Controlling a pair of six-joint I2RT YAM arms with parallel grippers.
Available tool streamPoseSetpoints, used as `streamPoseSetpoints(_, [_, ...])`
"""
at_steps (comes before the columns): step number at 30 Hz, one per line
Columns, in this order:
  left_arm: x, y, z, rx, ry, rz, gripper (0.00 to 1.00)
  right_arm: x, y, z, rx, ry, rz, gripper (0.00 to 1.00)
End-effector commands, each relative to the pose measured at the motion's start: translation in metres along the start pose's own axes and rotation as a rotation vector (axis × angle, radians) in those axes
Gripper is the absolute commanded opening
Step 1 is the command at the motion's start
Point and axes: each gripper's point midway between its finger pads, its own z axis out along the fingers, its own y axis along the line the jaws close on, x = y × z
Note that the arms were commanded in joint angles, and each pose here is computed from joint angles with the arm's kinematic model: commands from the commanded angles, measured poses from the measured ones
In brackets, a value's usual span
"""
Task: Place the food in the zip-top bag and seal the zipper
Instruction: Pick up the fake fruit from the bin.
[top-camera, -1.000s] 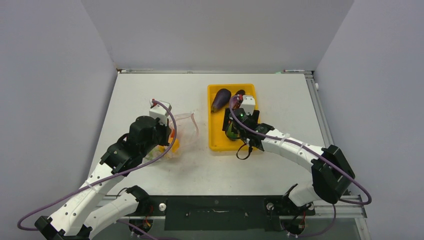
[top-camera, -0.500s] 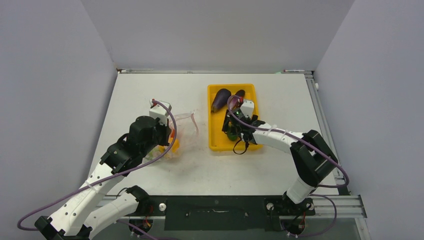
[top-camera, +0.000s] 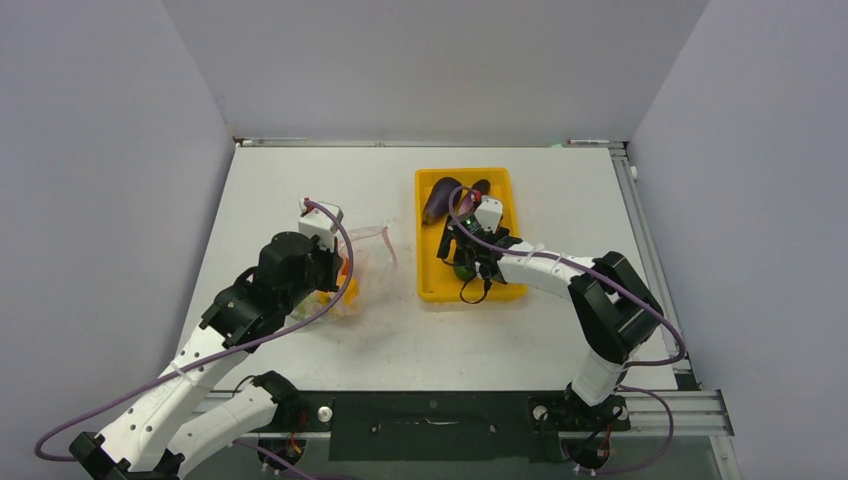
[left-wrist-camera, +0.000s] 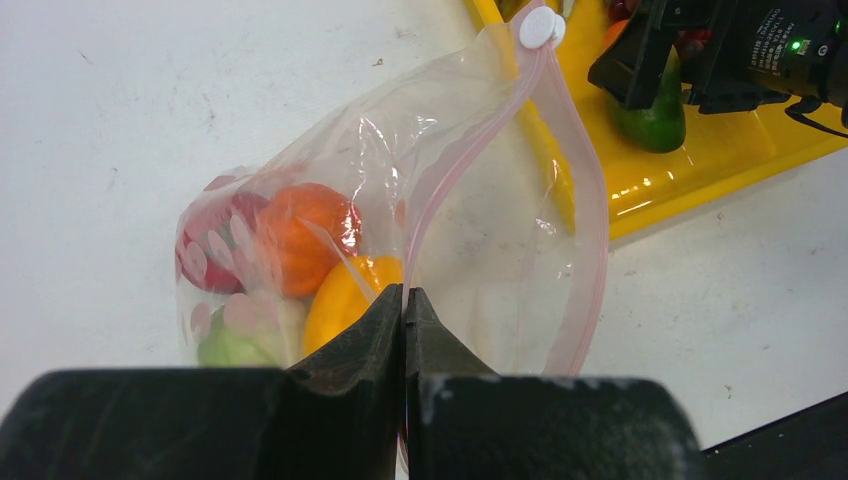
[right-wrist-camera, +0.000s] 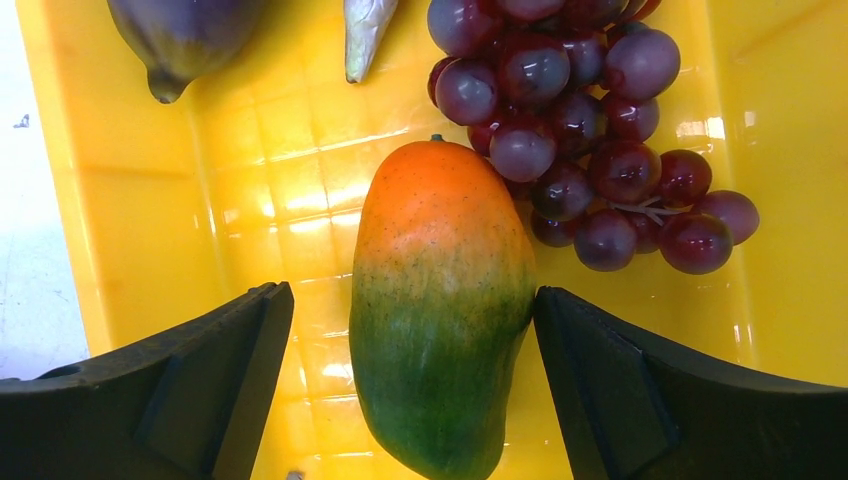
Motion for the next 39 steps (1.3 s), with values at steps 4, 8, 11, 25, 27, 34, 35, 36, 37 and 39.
streamPoseSetpoints(4, [-0.015,-0.002,0.0,0.013,-0.057,-0.008,0.0,-0.018,0.011,0.004,-0.017,-0.044,0.036,0.84])
streamPoseSetpoints(8, [-0.015,-0.002,0.0,0.013,-0.057,-0.007,0.0,-0.017,0.01,0.005,-0.016,-0.042,0.032,0.74])
streamPoseSetpoints(11, [-0.014,-0.002,0.0,0.012,-0.055,-0.007,0.0,-0.016,0.01,0.004,-0.019,-0.04,0.027,0.6])
streamPoseSetpoints(25, [-0.015,-0.002,-0.001,0.012,-0.06,-0.008,0.0,-0.042,0.024,-0.026,-0.118,-0.097,0.048,0.29])
streamPoseSetpoints(27, [-0.015,-0.002,-0.001,0.012,-0.06,-0.008,0.0,-0.049,0.028,-0.034,-0.142,-0.113,0.053,0.27])
streamPoseSetpoints(34, [-0.015,-0.001,-0.001,0.01,-0.06,-0.008,0.0,-0.074,0.045,-0.071,-0.273,-0.174,0.066,0.25])
streamPoseSetpoints(35, [-0.015,-0.001,-0.001,0.01,-0.061,-0.008,0.0,-0.079,0.05,-0.081,-0.312,-0.189,0.072,0.25])
streamPoseSetpoints(36, [-0.015,-0.001,-0.001,0.011,-0.061,-0.009,0.0,-0.082,0.055,-0.088,-0.354,-0.2,0.072,0.25])
streamPoseSetpoints(37, [-0.015,-0.001,-0.001,0.01,-0.06,-0.008,0.0,-0.085,0.061,-0.097,-0.398,-0.208,0.075,0.25])
streamPoseSetpoints(39, [-0.015,-0.001,-0.001,0.01,-0.06,-0.009,0.0,-0.091,0.072,-0.114,-0.482,-0.225,0.076,0.26])
